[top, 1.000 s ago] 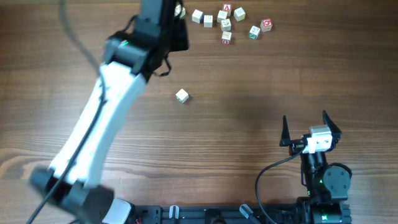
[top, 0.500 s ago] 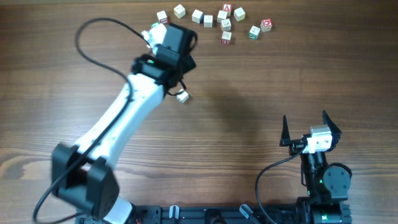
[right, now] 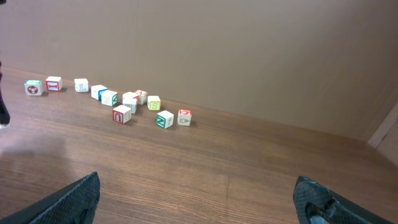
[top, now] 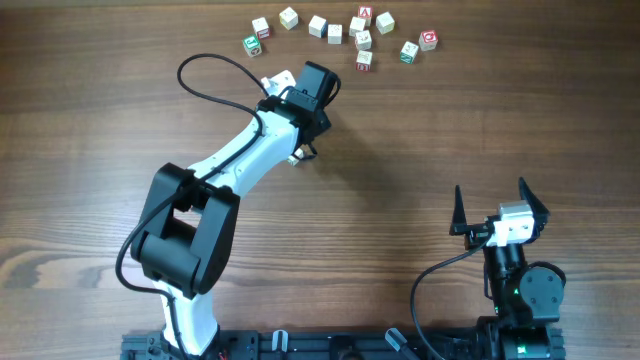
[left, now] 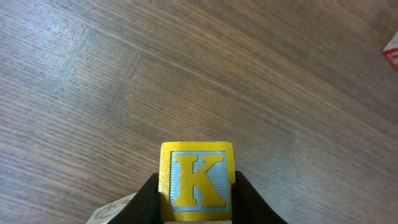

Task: Form a circle
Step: 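Carry the yellow K block left and set it down beside the white block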

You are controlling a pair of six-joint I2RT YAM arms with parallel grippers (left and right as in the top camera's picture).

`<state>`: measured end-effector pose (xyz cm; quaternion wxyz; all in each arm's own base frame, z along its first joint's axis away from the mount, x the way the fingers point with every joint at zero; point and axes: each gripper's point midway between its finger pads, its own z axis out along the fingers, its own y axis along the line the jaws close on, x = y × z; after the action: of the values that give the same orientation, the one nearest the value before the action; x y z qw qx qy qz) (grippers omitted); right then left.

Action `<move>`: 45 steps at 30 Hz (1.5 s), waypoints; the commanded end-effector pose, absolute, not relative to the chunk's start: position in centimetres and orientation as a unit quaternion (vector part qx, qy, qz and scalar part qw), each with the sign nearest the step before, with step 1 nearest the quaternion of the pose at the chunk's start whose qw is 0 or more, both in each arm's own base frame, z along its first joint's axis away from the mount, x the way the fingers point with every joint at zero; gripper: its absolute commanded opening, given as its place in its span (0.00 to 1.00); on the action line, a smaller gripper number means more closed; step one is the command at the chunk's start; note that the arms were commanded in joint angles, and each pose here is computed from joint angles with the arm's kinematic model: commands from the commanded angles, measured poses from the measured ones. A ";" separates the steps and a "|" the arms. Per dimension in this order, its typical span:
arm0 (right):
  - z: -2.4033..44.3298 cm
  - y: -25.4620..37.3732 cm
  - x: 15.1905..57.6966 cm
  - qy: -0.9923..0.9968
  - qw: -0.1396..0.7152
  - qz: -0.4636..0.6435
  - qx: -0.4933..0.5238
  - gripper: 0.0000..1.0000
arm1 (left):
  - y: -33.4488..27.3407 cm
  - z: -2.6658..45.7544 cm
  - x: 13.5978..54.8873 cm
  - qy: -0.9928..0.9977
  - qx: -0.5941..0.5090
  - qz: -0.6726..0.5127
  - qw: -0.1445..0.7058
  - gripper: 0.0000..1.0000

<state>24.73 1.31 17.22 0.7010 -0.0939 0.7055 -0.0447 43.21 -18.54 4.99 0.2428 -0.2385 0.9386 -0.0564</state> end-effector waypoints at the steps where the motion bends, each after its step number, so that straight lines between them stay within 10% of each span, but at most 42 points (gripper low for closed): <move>1: 17.4 1.3 24.7 0.702 0.704 -0.050 -0.096 1.00 | -18.5 4.8 43.6 0.934 -0.245 -0.056 0.255 0.20; 45: 17.4 1.3 24.7 0.702 0.704 -0.050 -0.096 1.00 | -19.2 0.4 43.5 0.942 -0.237 -0.038 0.235 0.45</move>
<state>24.73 1.31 17.22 0.7010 -0.0939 0.7055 -0.0447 43.56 -18.90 0.87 0.2342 -0.2369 0.9422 -0.0347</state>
